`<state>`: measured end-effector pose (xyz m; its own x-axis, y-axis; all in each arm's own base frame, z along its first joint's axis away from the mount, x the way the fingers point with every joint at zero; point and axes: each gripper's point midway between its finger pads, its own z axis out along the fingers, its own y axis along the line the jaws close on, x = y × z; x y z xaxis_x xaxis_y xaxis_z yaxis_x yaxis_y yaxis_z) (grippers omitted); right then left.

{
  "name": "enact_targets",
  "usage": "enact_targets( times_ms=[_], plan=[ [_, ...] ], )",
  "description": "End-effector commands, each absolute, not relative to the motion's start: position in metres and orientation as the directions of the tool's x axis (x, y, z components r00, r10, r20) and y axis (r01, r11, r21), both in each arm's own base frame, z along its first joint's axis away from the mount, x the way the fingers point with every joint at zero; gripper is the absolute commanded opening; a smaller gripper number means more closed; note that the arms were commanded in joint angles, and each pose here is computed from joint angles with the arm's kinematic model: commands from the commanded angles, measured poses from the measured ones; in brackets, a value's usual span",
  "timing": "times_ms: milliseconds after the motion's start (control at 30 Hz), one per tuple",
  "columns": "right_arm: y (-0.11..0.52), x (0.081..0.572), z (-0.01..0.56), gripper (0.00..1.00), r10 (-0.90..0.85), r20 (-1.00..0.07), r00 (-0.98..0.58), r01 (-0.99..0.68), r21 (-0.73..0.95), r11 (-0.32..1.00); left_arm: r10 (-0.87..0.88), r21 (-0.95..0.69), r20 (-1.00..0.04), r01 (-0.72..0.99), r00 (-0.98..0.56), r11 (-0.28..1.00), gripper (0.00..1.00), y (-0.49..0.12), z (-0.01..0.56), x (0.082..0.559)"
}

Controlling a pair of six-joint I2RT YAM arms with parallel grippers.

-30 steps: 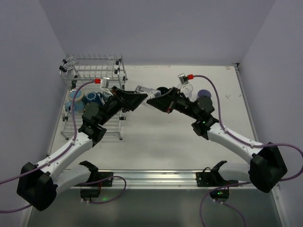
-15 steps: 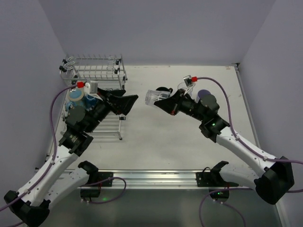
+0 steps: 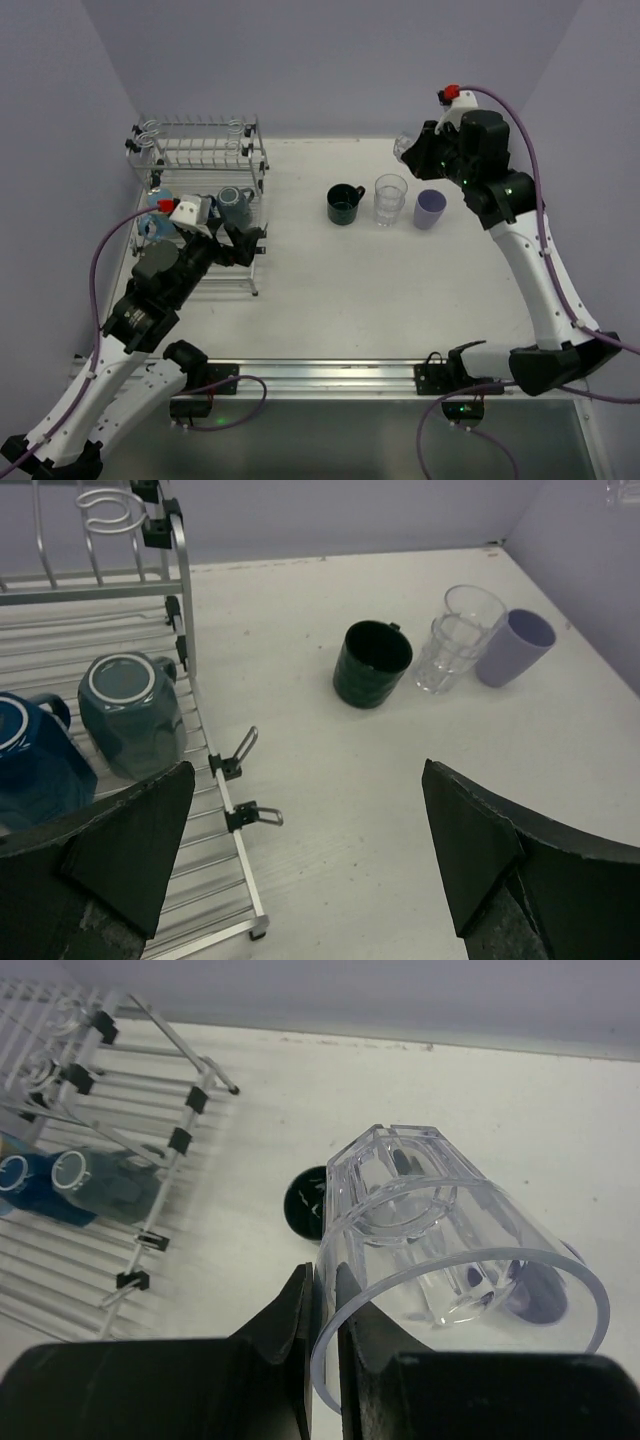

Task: Unload the cups from the dish rack

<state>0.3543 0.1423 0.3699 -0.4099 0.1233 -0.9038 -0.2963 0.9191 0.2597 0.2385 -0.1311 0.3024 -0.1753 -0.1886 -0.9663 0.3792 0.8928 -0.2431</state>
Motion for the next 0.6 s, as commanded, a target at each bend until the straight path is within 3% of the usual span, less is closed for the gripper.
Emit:
enact_targets(
  times_ms=[0,567],
  plan=[
    [0.129,0.356,0.336,0.0,-0.022,-0.831,-0.555,-0.248,0.141,0.958,-0.117,-0.161,-0.982,0.343,-0.148,0.925,1.0,-0.116,0.294,0.237],
    [0.162,0.408,0.265,0.0,-0.24,-0.613,-0.753,-0.26,-0.058,0.964,-0.121,-0.158,-0.984,0.326,-0.132,0.932,1.0,-0.105,0.29,0.237]
  ],
)
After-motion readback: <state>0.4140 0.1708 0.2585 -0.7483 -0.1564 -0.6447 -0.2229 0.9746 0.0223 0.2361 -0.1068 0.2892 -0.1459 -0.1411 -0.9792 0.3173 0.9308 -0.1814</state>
